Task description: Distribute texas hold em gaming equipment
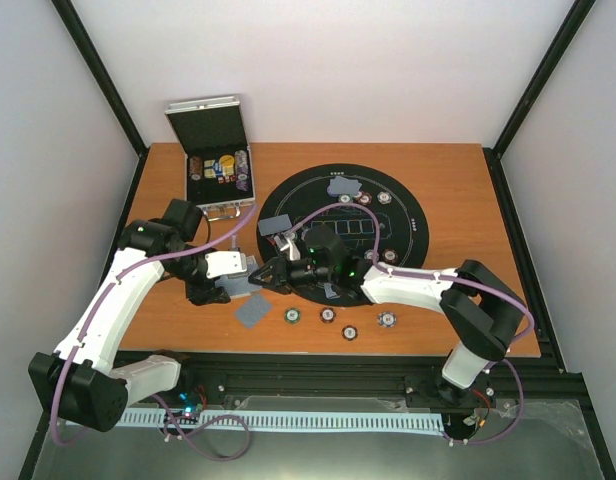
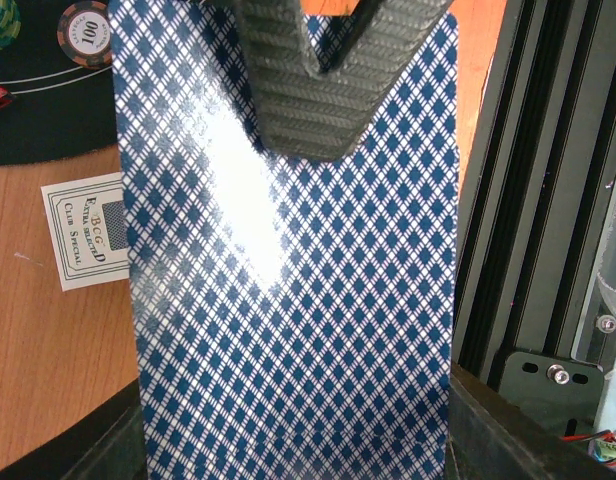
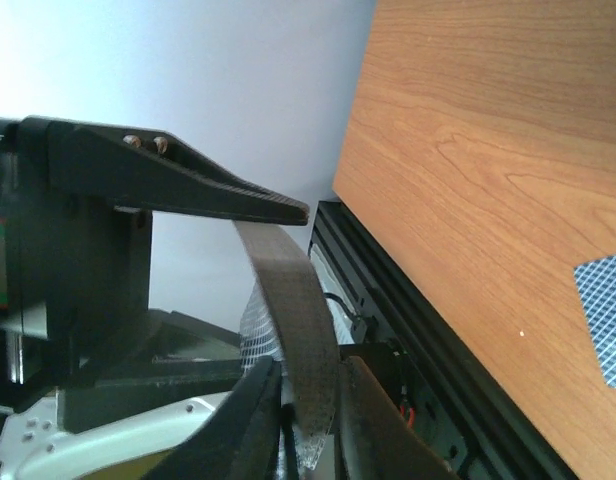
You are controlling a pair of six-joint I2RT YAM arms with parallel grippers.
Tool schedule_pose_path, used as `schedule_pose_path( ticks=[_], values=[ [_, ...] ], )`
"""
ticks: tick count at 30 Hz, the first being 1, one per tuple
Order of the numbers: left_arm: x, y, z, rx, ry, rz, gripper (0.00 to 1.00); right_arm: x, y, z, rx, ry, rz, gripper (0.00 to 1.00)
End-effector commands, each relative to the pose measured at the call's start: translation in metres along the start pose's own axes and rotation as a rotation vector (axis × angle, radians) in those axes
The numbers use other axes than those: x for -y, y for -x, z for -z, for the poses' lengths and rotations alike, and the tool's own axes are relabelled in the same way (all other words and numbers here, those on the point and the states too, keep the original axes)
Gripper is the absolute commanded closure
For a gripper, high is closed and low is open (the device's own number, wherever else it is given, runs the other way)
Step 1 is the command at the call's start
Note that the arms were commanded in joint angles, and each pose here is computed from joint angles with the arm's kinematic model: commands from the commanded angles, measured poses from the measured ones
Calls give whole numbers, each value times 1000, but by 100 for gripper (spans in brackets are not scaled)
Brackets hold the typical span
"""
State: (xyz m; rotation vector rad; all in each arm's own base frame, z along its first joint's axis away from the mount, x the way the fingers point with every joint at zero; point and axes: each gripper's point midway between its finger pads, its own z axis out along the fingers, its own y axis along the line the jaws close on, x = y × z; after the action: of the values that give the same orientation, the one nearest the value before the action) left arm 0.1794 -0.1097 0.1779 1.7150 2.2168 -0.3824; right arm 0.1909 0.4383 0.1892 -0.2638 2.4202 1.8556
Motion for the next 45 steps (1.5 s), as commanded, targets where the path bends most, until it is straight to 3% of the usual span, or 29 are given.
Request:
schedule_pose_path(
  ticks=[1, 4, 12, 18, 27, 31, 34, 37, 45],
  values=[
    [0, 3, 4, 17, 14, -24, 99, -22, 7, 10, 23, 28, 48, 87],
    [-1, 3, 3, 12, 17, -23, 99, -22, 8, 15, 24, 11, 58, 97],
    [-3, 2, 2, 6, 17, -19, 99, -9, 23, 56, 53, -75, 82, 97],
    [-5, 0, 1, -6, 24, -11, 99, 15, 52, 106, 78, -235, 123, 97],
    [-5, -2, 2, -13, 28, -3, 99, 88, 135, 185, 159, -1020, 434, 97],
    [-5, -1, 3, -12, 31, 3, 99, 100, 173, 211, 223, -1365, 691, 97],
    [-6, 1, 4, -4, 33, 8, 99, 107, 191, 214, 182, -1570, 885, 97],
    [-7, 2, 4, -1, 29, 13, 99, 108, 206, 202, 137, -1664, 1052, 97],
    [-8, 3, 4, 0, 33, 13, 99, 133, 222, 164, 31, -1649, 1318, 97]
  ],
)
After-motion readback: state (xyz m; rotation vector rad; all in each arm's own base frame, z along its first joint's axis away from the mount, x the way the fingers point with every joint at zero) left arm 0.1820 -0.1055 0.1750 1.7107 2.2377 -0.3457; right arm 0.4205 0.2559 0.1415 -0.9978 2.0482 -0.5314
